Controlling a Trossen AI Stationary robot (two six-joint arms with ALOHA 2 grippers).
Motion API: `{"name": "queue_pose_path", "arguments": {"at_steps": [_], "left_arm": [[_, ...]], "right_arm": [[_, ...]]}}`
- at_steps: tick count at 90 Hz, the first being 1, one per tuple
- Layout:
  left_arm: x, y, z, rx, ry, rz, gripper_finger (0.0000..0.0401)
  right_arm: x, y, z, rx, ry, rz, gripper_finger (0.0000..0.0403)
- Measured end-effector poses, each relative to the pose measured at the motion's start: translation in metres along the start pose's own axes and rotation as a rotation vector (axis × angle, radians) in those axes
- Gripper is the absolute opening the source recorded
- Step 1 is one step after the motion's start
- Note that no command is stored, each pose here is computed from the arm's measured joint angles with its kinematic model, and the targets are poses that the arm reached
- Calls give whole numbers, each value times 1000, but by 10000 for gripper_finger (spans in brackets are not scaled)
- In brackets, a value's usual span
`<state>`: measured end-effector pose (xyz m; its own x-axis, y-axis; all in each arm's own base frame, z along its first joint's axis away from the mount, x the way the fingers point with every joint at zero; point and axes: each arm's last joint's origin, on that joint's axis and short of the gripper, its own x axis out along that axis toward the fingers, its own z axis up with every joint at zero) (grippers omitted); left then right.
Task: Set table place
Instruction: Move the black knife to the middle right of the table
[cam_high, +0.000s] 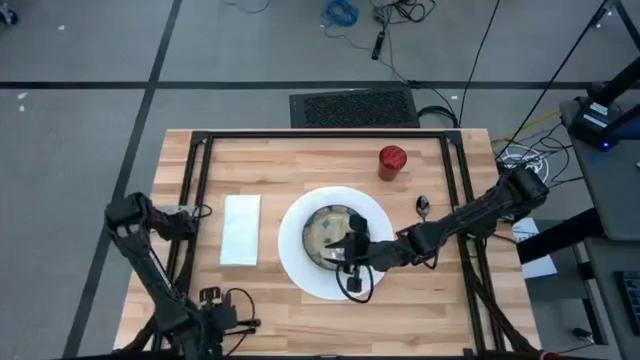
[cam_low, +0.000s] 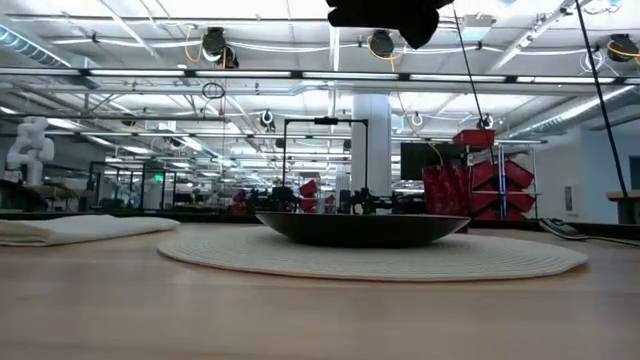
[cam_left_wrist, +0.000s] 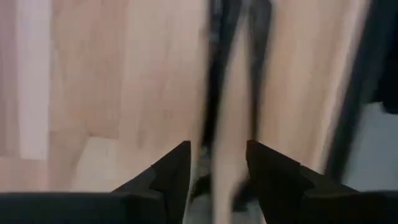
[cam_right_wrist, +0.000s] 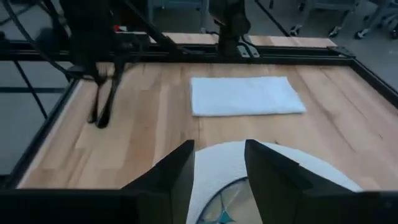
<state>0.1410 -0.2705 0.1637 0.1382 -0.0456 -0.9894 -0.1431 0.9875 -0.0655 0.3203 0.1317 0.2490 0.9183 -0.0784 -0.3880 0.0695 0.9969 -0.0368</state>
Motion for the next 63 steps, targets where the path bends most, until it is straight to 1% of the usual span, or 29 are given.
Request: {"name": "queue_pose_path", "arguments": {"at_steps": [7,18,33,44,63], "left_arm": [[4,1,4,-13,9,15,141],[5,-1,10,-14,11,-36,141],[5,-2,9,-37,38,-40,141],[8,-2,7,-48,87,-47,141],[21,-2,4,-53,155,7,141]], "right_arm": [[-1,3,-1,-4,1,9,128],[-3,6,-1,14,1,17,128],[-3,6,-1,18,1,18,128],[-3,6,-1,17,1,19,128],[-3,6,-1,18,2,21,128]]}}
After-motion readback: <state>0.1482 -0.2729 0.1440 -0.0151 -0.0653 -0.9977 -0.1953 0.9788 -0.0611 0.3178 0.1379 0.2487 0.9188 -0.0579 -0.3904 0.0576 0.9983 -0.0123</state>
